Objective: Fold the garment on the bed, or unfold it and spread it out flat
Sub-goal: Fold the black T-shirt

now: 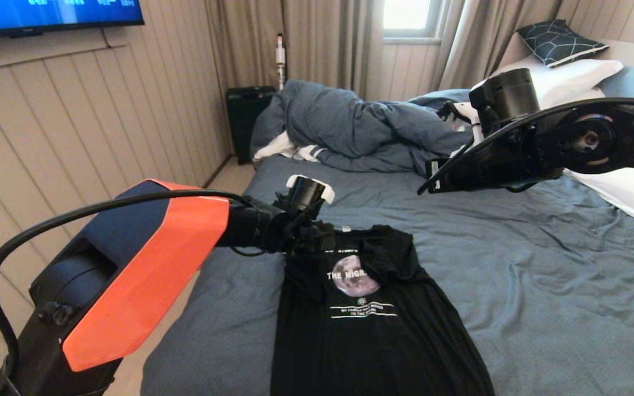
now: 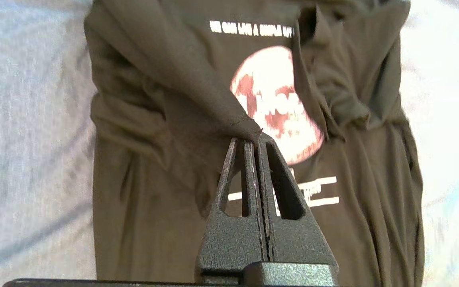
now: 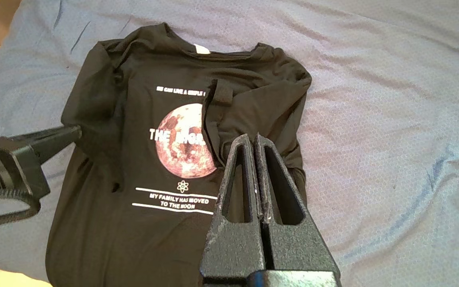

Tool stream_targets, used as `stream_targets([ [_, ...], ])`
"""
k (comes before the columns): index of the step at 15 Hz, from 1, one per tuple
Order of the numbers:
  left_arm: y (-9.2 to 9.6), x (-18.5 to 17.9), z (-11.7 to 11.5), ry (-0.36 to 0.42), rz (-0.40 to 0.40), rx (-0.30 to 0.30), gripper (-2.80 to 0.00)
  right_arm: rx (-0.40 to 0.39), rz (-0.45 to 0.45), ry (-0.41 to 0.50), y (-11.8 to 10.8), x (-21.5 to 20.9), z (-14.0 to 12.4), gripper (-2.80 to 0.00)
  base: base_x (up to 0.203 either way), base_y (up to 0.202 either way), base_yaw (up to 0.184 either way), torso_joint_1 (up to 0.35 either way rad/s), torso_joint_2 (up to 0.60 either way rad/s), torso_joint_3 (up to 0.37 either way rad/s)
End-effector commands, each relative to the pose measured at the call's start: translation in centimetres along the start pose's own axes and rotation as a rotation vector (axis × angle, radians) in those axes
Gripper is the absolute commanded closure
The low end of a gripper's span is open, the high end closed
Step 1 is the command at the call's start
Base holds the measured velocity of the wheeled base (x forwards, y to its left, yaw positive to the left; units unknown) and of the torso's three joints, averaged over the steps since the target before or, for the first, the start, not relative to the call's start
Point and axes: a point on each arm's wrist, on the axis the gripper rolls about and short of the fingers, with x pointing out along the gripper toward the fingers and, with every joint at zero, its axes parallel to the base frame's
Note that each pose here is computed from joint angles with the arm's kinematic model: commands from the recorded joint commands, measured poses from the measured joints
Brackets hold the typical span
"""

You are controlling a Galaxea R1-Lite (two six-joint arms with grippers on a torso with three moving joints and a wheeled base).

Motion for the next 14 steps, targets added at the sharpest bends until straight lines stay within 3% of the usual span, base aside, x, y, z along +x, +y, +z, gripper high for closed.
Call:
stream_targets([
  [1, -0.3, -0.4, 0.5, 0.014, 0.009, -0.007, 0.0, 0.0, 0.0, 0.002, 0.0, 0.0, 0.0, 0.0, 0.0, 0.0, 0.0, 0.0, 0.0, -0.101],
  [8, -0.7, -1.7, 1.4, 0.007, 0.008, -0.004, 0.0, 0.0, -0.001, 0.001, 0.0, 0.0, 0.0, 0.0, 0.0, 0.0, 0.0, 0.004, 0.0, -0.181],
  [14, -0.7, -3.2, 3.0, -0.058, -0.021, -0.022, 0.0, 0.001, -0.002, -0.003, 0.0, -0.1, 0.1, 0.0, 0.0, 0.0, 0.0, 0.006, 0.0, -0.15],
])
